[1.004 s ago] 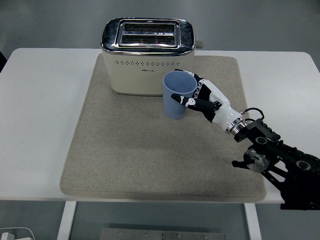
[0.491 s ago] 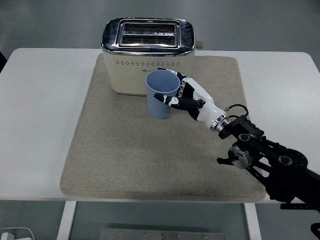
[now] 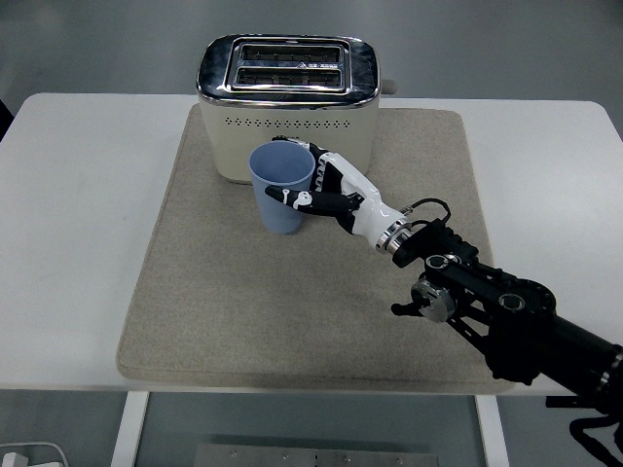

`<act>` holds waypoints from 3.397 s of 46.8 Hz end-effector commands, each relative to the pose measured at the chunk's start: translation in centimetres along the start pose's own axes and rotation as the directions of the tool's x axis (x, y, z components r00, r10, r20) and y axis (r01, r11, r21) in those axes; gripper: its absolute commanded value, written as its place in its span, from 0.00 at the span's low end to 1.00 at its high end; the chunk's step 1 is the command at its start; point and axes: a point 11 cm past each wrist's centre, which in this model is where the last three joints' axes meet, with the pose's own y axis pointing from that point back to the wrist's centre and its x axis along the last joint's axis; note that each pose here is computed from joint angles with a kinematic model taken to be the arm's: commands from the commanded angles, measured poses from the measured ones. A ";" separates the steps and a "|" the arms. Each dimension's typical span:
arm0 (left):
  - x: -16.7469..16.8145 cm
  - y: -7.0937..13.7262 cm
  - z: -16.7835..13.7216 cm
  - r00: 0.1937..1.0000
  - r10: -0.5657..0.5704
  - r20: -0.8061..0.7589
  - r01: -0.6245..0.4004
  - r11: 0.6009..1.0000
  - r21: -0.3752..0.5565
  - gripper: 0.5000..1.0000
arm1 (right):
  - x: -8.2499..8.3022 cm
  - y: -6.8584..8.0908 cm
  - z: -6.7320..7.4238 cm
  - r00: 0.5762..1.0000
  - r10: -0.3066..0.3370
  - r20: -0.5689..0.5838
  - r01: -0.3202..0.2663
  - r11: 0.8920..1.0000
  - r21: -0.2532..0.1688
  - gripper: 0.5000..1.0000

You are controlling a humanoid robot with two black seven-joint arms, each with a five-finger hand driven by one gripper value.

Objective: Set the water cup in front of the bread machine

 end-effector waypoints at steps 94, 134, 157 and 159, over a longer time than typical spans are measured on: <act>0.0 0.0 0.1 1.000 0.001 -0.001 -0.001 1.000 -0.001 1.00 | -0.2 0.9 1.5 0.999 0.034 -0.005 -0.034 0.999 -0.018 0.85; 0.1 0.0 0.1 1.000 0.003 0.000 -0.003 1.000 -0.001 1.00 | 0.6 1.3 1.4 1.000 0.029 0.004 -0.029 0.999 -0.026 0.85; 0.1 0.0 0.0 1.000 0.003 0.001 -0.003 1.000 0.001 1.00 | 1.6 1.7 1.3 0.999 0.041 -0.006 -0.041 0.999 -0.030 0.85; 0.1 0.0 0.1 1.000 0.003 0.002 -0.003 1.000 -0.001 1.00 | 1.7 1.7 1.2 0.999 0.042 -0.009 -0.042 0.999 -0.028 0.85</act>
